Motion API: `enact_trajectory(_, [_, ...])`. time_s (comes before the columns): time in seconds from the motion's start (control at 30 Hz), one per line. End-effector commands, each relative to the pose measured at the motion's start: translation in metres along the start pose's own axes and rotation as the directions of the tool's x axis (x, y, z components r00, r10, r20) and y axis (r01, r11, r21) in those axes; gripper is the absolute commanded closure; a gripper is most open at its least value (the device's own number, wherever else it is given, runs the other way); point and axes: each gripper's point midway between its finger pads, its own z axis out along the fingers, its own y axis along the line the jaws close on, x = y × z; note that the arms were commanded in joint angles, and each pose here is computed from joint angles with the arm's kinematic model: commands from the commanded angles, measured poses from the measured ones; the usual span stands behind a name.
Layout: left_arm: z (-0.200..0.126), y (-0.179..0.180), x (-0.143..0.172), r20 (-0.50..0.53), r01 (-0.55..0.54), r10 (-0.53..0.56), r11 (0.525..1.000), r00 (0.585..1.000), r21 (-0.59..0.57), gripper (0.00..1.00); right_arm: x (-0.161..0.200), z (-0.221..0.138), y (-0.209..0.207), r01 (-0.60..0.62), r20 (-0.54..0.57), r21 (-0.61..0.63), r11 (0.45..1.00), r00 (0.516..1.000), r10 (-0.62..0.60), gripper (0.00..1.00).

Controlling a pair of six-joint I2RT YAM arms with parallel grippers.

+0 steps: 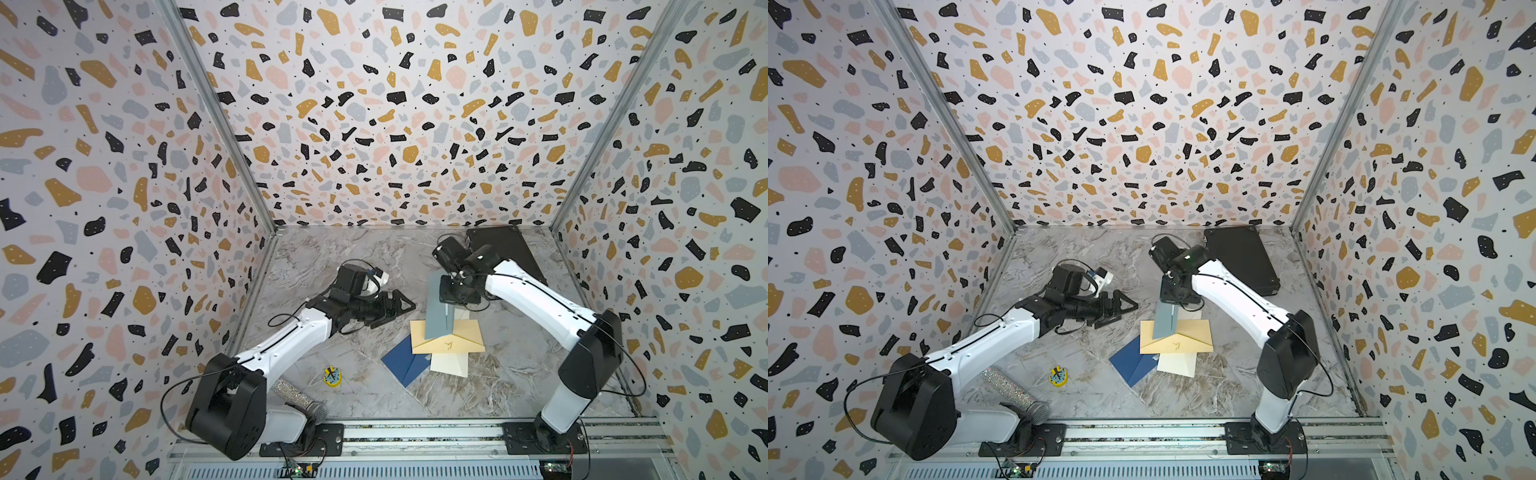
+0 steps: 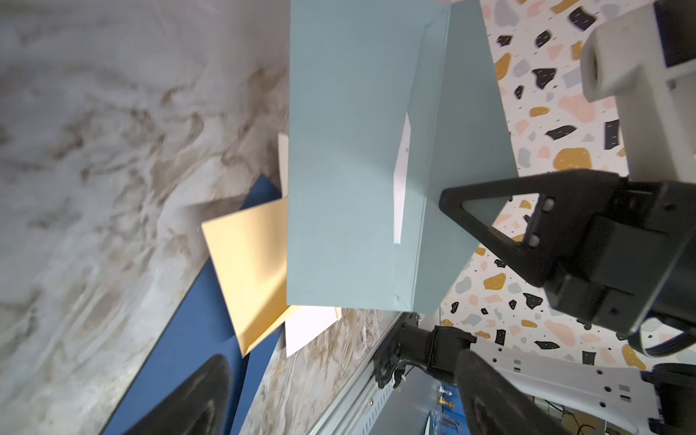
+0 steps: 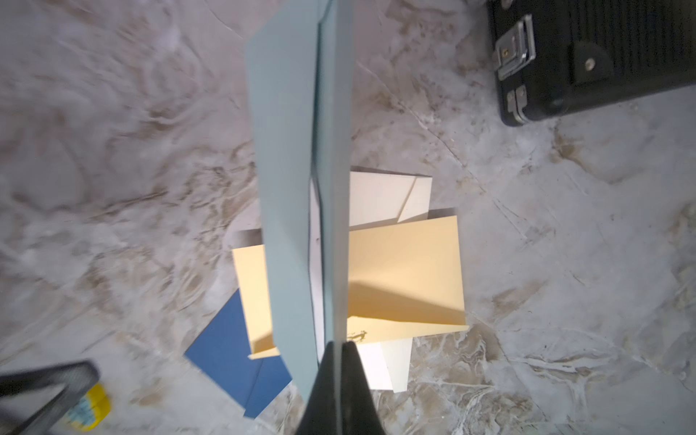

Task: Take the letter paper out of the envelope
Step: Pick up the envelope from the envelope.

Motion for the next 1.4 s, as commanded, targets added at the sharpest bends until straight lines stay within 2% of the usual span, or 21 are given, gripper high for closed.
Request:
enact_trajectory(0.0, [-0.012, -0.025, -0.029, 0.036, -0.059, 0.056, 0.994, 0.998, 0.093, 0.03, 0.006, -0.042, 0.002, 0.117, -0.032, -0.169, 0.979, 0.992, -0.124, 1.0])
enact_trajectory(0.1, [-0.018, -0.037, -0.048, 0.05, -0.081, 0.074, 0.984, 0.996, 0.159, 0.03, 0.003, -0.068, 0.016, 0.081, -0.029, -0.367, 0.927, 0.995, -0.099, 1.0])
enact_trajectory(0.27, [-0.015, -0.059, -0.061, 0.003, -0.102, 0.106, 0.944, 0.994, 0.314, 0.06, -0.009, -0.099, 0.037, -0.027, -0.03, -0.617, 0.787, 0.999, 0.01, 1.0])
enact_trajectory(0.43, [-0.015, -0.064, -0.065, 0.003, -0.104, 0.11, 0.927, 0.994, 0.36, 0.09, -0.024, -0.115, 0.051, -0.123, -0.081, -0.764, 0.633, 0.992, 0.096, 1.0])
enact_trajectory(0.53, [-0.016, -0.067, -0.067, 0.008, -0.093, 0.097, 0.924, 0.995, 0.371, 0.12, -0.027, -0.118, 0.058, -0.162, -0.123, -0.809, 0.565, 0.987, 0.107, 1.0])
enact_trajectory(0.7, [-0.018, -0.074, -0.071, 0.018, -0.085, 0.085, 0.906, 0.996, 0.414, 0.23, -0.029, -0.113, 0.063, -0.214, -0.176, -0.832, 0.511, 0.977, 0.123, 1.0])
enact_trajectory(0.93, [-0.019, -0.077, -0.083, 0.041, -0.054, 0.039, 0.874, 0.998, 0.483, 0.58, -0.042, -0.114, 0.071, -0.244, -0.212, -0.865, 0.438, 0.97, 0.122, 1.0])
enact_trajectory(1.03, [-0.022, -0.083, -0.091, 0.051, -0.026, -0.003, 0.83, 0.999, 0.557, 0.74, -0.042, -0.109, 0.072, -0.258, -0.232, -0.859, 0.442, 0.966, 0.114, 1.0])
enact_trajectory(1.17, [-0.031, -0.089, -0.109, 0.064, 0.037, -0.111, 0.731, 0.992, 0.681, 1.0, -0.049, -0.102, 0.07, -0.274, -0.243, -0.856, 0.439, 0.962, 0.126, 1.0])
enact_trajectory(1.2, [-0.028, -0.086, -0.111, 0.044, 0.072, -0.139, 0.729, 0.989, 0.681, 1.0, -0.051, -0.101, 0.07, -0.275, -0.243, -0.856, 0.437, 0.961, 0.128, 1.0])
enact_trajectory(1.27, [-0.034, -0.093, -0.112, 0.065, 0.046, -0.125, 0.724, 0.99, 0.688, 1.0, -0.054, -0.095, 0.068, -0.286, -0.255, -0.849, 0.444, 0.958, 0.129, 1.0])
enact_trajectory(1.37, [-0.044, -0.107, -0.119, 0.089, 0.027, -0.124, 0.716, 0.988, 0.698, 1.0, -0.055, -0.086, 0.066, -0.289, -0.259, -0.835, 0.469, 0.957, 0.128, 0.88])
